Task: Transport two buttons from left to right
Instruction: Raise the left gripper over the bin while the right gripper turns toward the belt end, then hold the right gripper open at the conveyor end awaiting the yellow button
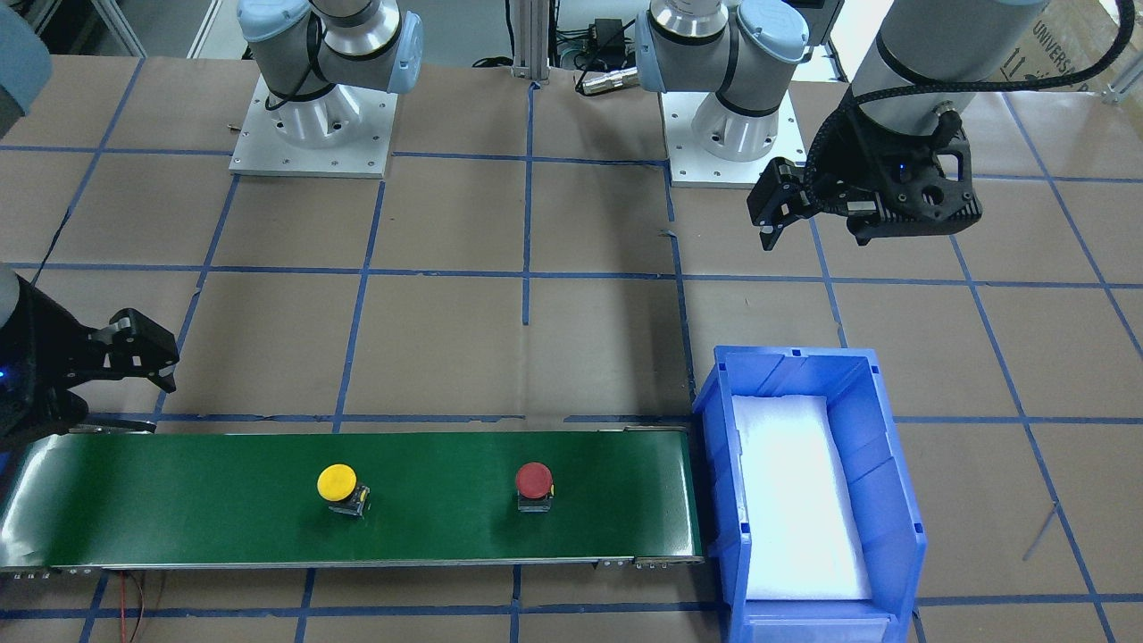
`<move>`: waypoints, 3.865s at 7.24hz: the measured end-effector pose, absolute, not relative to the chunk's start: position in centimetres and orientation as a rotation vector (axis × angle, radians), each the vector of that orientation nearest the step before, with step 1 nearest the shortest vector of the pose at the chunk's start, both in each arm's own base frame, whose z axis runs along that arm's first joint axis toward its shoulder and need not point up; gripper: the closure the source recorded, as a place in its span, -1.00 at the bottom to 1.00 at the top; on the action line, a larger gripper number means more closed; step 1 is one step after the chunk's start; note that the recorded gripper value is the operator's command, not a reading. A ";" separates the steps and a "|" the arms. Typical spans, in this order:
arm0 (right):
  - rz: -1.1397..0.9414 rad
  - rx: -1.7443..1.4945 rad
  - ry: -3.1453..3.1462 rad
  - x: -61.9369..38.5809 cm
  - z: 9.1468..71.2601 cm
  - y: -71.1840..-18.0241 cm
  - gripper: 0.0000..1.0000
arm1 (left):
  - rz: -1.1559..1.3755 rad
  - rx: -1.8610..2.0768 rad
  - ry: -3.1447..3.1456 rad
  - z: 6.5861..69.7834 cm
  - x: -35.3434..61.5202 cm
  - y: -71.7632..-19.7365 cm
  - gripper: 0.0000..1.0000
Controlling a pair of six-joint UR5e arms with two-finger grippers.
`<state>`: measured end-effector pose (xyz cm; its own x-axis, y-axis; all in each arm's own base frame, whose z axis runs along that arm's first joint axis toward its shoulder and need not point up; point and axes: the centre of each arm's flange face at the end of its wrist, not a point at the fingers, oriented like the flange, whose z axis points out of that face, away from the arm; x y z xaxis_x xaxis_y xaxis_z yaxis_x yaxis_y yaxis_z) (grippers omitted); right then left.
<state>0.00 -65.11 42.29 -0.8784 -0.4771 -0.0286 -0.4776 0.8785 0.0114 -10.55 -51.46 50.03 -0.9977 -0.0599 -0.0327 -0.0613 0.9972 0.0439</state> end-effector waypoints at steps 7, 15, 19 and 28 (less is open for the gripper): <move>0.049 -1.602 2.706 -5.4 33.7 -68.3 -0.98 | 0.051 -0.095 3.109 49.8 -10.8 -51.5 -1.00; 0.044 -1.711 2.627 -5.4 33.2 -67.9 -0.97 | 0.053 -0.091 3.109 49.6 -11.1 -51.4 -1.00; 0.040 -1.666 2.661 -6.2 33.1 -67.6 -0.97 | 0.056 -0.093 3.109 49.5 -11.2 -51.3 -1.00; 0.035 -1.656 2.661 -5.9 32.9 -66.6 -0.97 | 0.058 -0.091 3.109 49.5 -11.3 -51.2 -1.00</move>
